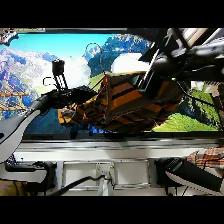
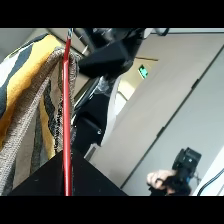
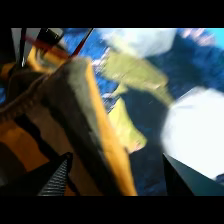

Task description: Fold the clothes and pants, and hang the long-sleeved shirts on hangers.

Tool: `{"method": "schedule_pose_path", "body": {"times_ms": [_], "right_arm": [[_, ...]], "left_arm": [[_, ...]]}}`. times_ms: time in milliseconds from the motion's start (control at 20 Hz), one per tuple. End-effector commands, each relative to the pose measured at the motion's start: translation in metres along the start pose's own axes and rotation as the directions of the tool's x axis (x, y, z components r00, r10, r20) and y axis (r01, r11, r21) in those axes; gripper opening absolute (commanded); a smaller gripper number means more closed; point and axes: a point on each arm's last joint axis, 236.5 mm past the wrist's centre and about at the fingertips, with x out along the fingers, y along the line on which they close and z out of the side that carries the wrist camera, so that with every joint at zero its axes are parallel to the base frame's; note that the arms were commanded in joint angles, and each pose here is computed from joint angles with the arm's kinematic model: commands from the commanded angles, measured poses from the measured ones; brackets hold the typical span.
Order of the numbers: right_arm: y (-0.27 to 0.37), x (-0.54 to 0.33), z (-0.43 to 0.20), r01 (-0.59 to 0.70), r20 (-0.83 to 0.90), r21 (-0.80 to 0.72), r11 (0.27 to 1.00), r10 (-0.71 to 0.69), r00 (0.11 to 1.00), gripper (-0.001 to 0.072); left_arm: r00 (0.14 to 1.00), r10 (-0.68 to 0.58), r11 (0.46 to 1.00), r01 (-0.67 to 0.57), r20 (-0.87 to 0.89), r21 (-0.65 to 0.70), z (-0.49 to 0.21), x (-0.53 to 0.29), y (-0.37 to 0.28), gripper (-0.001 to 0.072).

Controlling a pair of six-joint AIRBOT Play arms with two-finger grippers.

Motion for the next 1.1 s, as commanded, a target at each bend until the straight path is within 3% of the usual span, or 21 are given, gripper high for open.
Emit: {"method": "schedule_pose_path", "body": {"times_ms": [0, 50, 150, 300, 350, 400, 450, 700, 800, 1000, 1050], "right_arm": [[0.008, 0.030, -0.022, -0.040, -0.077, -0.003, 0.999, 0.039, 0.996, 0.0592], [0.003, 0.035, -0.027, -0.020, -0.091, -0.005, 1.000, 0.020, 0.996, 0.0470], [-0.007, 0.037, -0.029, 0.022, -0.099, -0.021, 1.000, -0.024, 0.995, 0.0023], [-0.013, 0.032, -0.029, 0.047, -0.098, -0.076, 0.996, -0.054, 0.994, 0.0016], [-0.013, 0.031, -0.029, 0.049, -0.092, -0.090, 0.995, -0.058, 0.994, 0.0015], [-0.013, 0.030, -0.028, 0.051, -0.089, -0.093, 0.994, -0.060, 0.994, 0.0015], [-0.013, 0.028, -0.028, 0.052, -0.086, -0.093, 0.994, -0.060, 0.995, 0.0015], [-0.001, 0.018, -0.013, 0.028, -0.015, -0.091, 0.995, -0.029, 0.999, 0.0015], [0.004, 0.009, -0.009, 0.023, 0.013, -0.091, 0.996, -0.022, 1.000, 0.0015], [0.005, -0.002, -0.006, 0.037, 0.043, -0.084, 0.996, -0.033, 0.999, 0.0015], [0.004, -0.002, -0.004, 0.042, 0.049, -0.079, 0.996, -0.038, 0.998, 0.0015]], "left_arm": [[1.000, -0.002, 1.000, 0.002, -0.001, -0.024, 0.000, 0.000, -0.001, 0.0012], [1.000, -0.002, 1.000, 0.002, -0.001, -0.031, 0.000, 0.000, -0.001, 0.0012], [1.000, -0.002, 0.999, 0.002, -0.001, -0.045, 0.000, 0.000, -0.001, 0.0012], [1.000, 0.005, 0.999, -0.005, 0.010, -0.041, 0.003, -0.003, 0.001, 0.0033], [1.000, 0.011, 0.999, -0.010, 0.024, -0.033, 0.008, -0.006, 0.001, 0.0156], [0.999, 0.014, 0.999, -0.013, 0.050, -0.034, 0.016, -0.010, 0.000, 0.0344], [0.996, 0.014, 0.999, -0.010, 0.092, -0.049, 0.027, -0.014, -0.001, 0.0480], [0.928, -0.015, 1.000, 0.010, 0.372, 0.016, 0.096, -0.039, -0.012, 0.0605], [0.859, 0.015, 0.999, -0.037, 0.512, 0.033, 0.131, -0.058, -0.006, 0.0600], [0.709, 0.033, 0.993, -0.104, 0.704, 0.058, 0.180, -0.104, -0.007, 0.0132], [0.688, 0.026, 0.990, -0.120, 0.725, 0.078, 0.187, -0.114, -0.011, 0.0062]]}}
